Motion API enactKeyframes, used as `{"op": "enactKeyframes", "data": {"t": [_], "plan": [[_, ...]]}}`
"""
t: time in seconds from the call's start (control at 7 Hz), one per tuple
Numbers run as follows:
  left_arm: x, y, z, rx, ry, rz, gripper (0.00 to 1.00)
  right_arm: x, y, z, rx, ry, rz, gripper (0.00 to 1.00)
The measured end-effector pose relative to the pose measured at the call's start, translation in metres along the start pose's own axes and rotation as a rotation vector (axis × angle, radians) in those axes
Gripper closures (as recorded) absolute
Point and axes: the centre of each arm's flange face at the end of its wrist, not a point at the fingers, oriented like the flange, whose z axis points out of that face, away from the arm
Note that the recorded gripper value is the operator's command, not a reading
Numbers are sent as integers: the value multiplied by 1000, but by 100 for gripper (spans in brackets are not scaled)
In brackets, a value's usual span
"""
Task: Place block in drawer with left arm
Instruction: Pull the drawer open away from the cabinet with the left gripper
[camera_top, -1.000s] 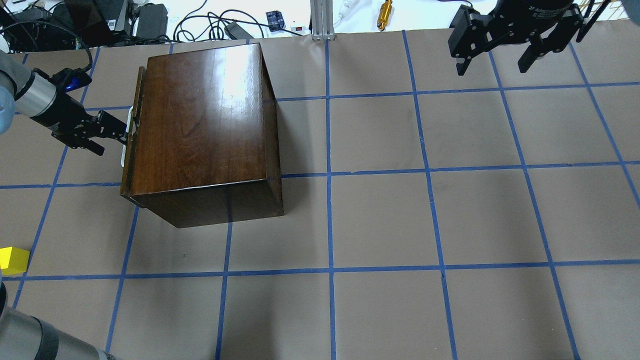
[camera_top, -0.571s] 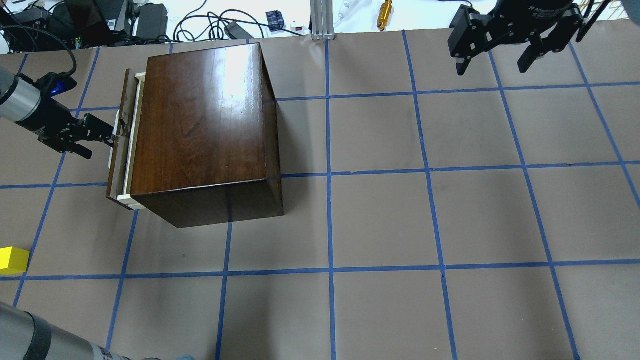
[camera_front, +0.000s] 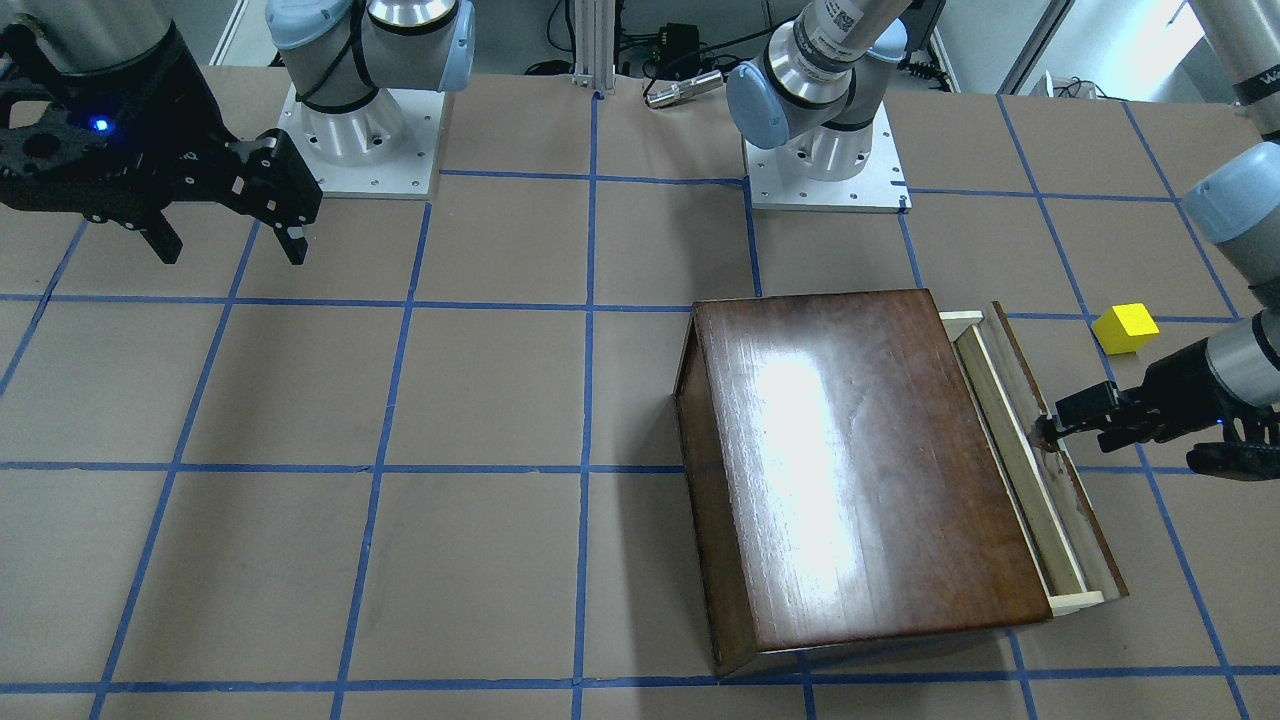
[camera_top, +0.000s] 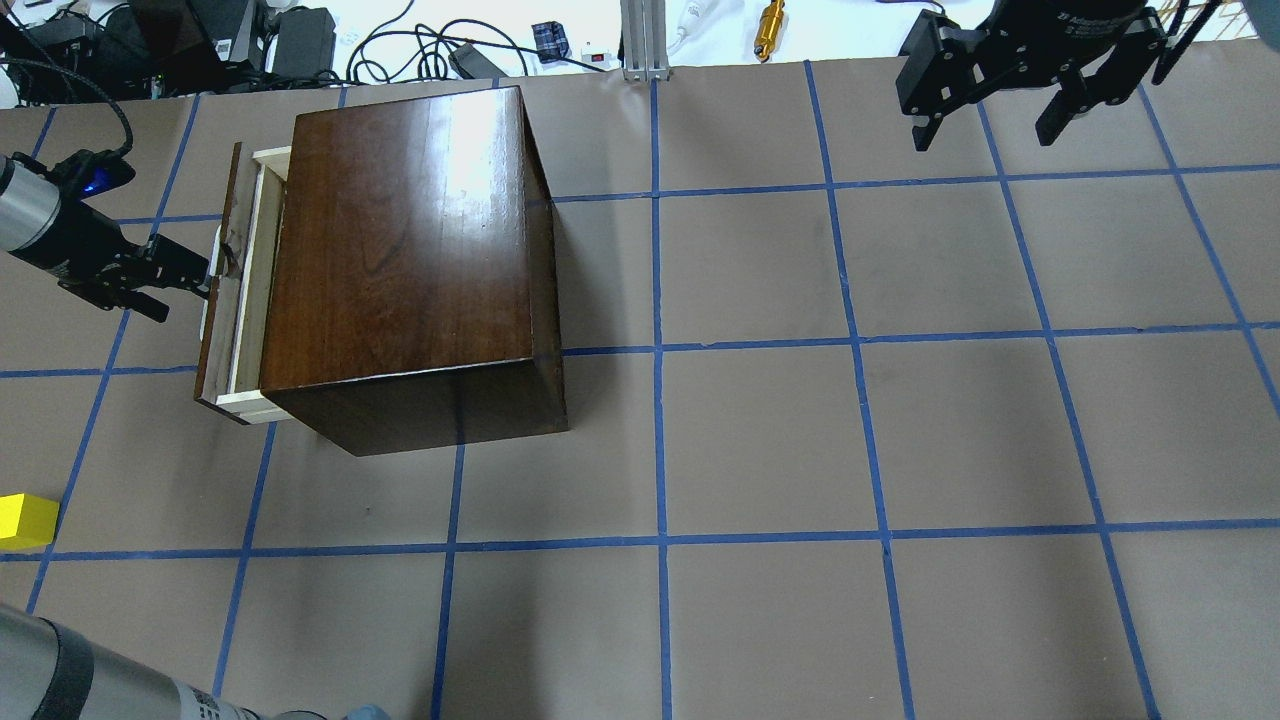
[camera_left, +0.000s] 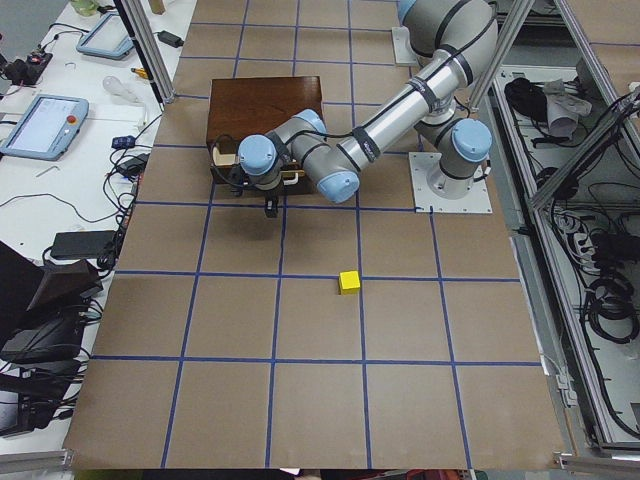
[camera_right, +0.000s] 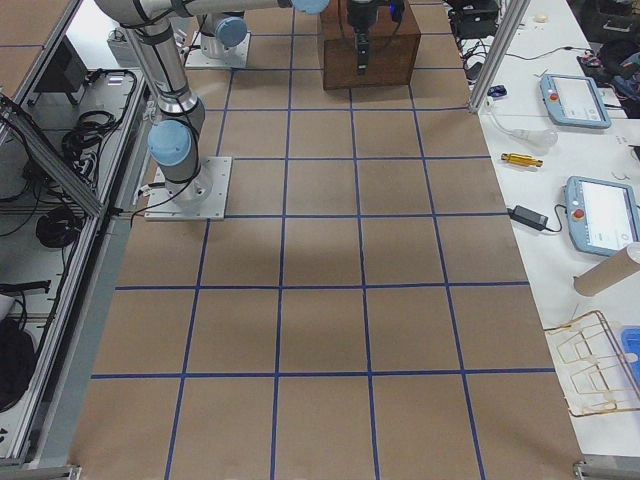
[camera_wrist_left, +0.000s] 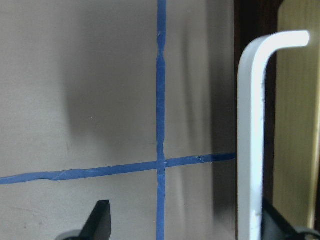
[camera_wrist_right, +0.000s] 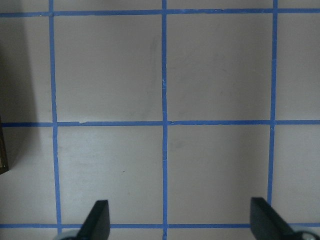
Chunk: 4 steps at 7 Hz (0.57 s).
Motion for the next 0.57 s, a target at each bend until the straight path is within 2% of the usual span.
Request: {"op": "enactKeyframes", "data": {"t": [0.57], "plan": [[-28,1,-9,11,2,31,0,0,0,0,0,1,-1,0]]}}
